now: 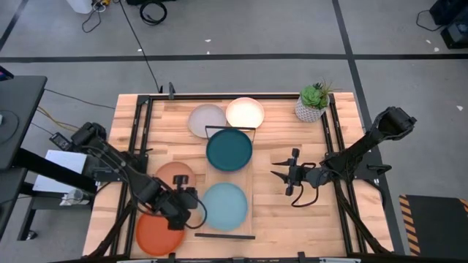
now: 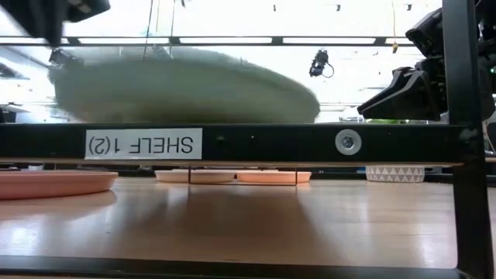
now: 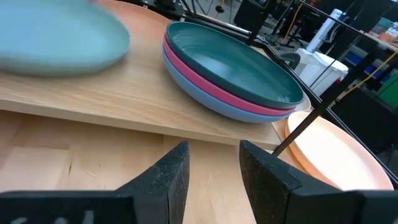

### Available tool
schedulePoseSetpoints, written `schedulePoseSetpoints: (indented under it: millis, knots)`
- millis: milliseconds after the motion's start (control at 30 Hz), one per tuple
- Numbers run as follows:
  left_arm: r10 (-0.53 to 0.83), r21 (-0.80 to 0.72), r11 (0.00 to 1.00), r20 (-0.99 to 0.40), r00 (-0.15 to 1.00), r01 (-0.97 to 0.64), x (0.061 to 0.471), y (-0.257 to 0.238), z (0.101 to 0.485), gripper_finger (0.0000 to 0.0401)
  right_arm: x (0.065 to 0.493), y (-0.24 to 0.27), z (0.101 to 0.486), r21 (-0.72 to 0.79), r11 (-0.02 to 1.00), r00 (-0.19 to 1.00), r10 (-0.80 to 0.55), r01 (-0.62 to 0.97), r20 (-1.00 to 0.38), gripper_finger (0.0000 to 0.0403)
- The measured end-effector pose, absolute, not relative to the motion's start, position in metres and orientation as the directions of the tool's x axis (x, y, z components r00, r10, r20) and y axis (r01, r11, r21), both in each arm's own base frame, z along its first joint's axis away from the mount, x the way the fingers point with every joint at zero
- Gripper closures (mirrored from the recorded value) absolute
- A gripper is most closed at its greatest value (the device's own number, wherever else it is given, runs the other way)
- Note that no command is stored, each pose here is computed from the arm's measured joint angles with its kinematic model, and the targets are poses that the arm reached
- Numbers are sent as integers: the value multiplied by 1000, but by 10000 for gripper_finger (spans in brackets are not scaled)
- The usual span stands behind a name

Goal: Place and stack plates onto a shelf
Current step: Stack the brown plate on top of the light blue plate on the shelf

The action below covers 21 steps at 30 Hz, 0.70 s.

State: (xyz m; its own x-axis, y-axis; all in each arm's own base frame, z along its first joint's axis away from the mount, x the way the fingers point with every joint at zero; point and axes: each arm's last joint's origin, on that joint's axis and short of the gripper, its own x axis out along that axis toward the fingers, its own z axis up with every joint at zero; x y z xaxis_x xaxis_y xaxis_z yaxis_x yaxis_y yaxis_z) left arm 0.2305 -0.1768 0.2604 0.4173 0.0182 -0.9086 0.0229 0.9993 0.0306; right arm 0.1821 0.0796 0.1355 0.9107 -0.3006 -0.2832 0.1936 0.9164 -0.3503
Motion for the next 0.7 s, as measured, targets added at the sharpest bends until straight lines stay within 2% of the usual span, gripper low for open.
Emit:
schedulePoseSetpoints:
  millis: [167,300,533,700]
  knots:
    - [27,16,999,-920,390,-30,231,-188,249,323,182,80,135,-352,916,911,-300,192,-283,257]
    - [89,75,996,-923,373,-53,236,-192,235,321,182,80,136,-373,910,911,-300,184,-283,257]
    - [208,171,974,-935,288,-149,231,-193,218,283,185,78,140,-420,889,918,-307,183,-250,257]
    - [204,148,969,-930,306,-196,220,-193,212,278,188,74,141,-433,883,920,-308,181,-242,257]
